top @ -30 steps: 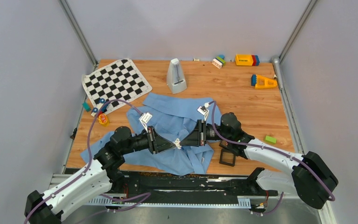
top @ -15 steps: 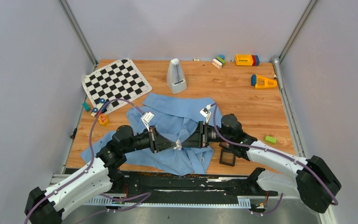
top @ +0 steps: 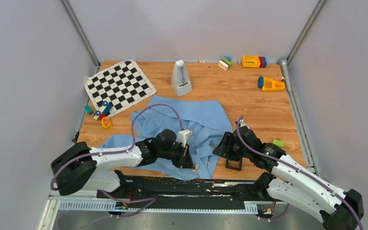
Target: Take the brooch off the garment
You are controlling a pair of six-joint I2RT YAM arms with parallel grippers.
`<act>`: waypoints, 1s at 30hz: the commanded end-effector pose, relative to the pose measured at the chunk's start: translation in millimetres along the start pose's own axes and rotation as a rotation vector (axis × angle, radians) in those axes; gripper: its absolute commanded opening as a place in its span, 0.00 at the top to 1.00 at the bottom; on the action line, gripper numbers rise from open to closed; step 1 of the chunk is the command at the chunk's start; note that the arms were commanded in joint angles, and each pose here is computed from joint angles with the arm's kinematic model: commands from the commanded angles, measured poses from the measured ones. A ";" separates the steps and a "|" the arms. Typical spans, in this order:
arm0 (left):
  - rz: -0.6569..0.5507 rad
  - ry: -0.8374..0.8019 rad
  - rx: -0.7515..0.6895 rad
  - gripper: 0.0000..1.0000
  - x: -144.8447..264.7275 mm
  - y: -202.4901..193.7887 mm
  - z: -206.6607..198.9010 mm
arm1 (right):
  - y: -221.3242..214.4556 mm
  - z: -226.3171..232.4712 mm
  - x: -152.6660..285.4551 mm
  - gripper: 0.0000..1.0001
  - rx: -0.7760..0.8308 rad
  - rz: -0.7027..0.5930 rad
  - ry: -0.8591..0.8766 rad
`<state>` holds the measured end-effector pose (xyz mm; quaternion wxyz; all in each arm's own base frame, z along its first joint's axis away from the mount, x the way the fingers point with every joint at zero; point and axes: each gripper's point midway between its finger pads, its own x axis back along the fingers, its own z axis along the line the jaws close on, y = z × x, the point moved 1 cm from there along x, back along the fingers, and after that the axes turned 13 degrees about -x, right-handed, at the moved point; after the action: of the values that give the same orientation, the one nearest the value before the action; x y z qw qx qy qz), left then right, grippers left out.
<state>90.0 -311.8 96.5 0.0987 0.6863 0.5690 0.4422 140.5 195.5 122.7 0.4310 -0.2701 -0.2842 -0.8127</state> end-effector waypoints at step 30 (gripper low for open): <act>-0.495 0.358 -0.412 1.00 120.8 108.4 76.6 | 15.9 -64.1 -24.6 0.65 0.044 -0.162 -0.568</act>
<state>213.1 -211.0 164.1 0.1926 0.4310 0.6307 0.6159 137.4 142.9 54.2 0.2771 -0.4803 -0.4299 -0.7125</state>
